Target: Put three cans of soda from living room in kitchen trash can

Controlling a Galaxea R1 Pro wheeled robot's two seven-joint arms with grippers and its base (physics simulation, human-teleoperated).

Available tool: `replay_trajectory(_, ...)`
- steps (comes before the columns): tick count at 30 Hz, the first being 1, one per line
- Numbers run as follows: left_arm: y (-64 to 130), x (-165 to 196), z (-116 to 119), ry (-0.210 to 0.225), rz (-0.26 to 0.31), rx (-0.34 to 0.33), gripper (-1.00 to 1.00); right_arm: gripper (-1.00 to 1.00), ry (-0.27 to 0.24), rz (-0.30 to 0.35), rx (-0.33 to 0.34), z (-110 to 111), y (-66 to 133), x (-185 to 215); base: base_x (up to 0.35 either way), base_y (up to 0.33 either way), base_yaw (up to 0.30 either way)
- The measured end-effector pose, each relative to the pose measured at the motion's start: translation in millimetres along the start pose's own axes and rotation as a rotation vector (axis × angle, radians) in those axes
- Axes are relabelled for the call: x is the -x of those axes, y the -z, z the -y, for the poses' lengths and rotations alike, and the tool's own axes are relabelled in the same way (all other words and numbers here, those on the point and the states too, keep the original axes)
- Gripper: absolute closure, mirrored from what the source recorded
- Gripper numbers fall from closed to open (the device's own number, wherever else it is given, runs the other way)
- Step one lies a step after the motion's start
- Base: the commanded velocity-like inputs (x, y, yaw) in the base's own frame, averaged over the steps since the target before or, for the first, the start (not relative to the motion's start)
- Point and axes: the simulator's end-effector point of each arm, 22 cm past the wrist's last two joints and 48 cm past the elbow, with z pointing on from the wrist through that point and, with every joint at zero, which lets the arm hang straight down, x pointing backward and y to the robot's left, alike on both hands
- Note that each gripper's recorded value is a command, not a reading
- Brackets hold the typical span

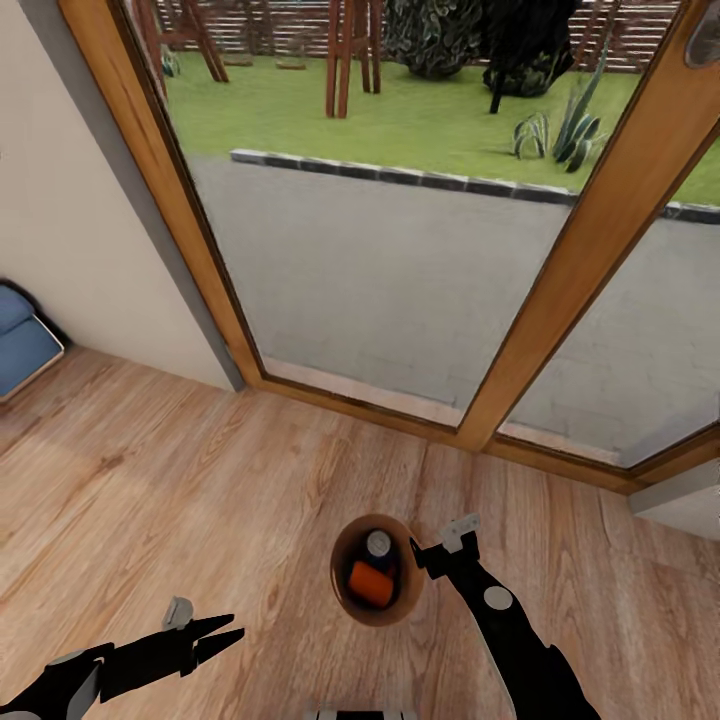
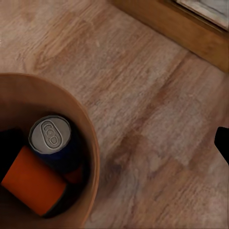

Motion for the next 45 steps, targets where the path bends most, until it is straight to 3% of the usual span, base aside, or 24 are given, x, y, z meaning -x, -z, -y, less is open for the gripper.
replay_trajectory(45, 33.6, 35.3, 71.6, 0.001, -0.002, 0.0, -1.0, -1.0, 0.0, -0.003, 0.002, 3.9, 56.7, 64.8, 0.0, 0.0, 0.0)
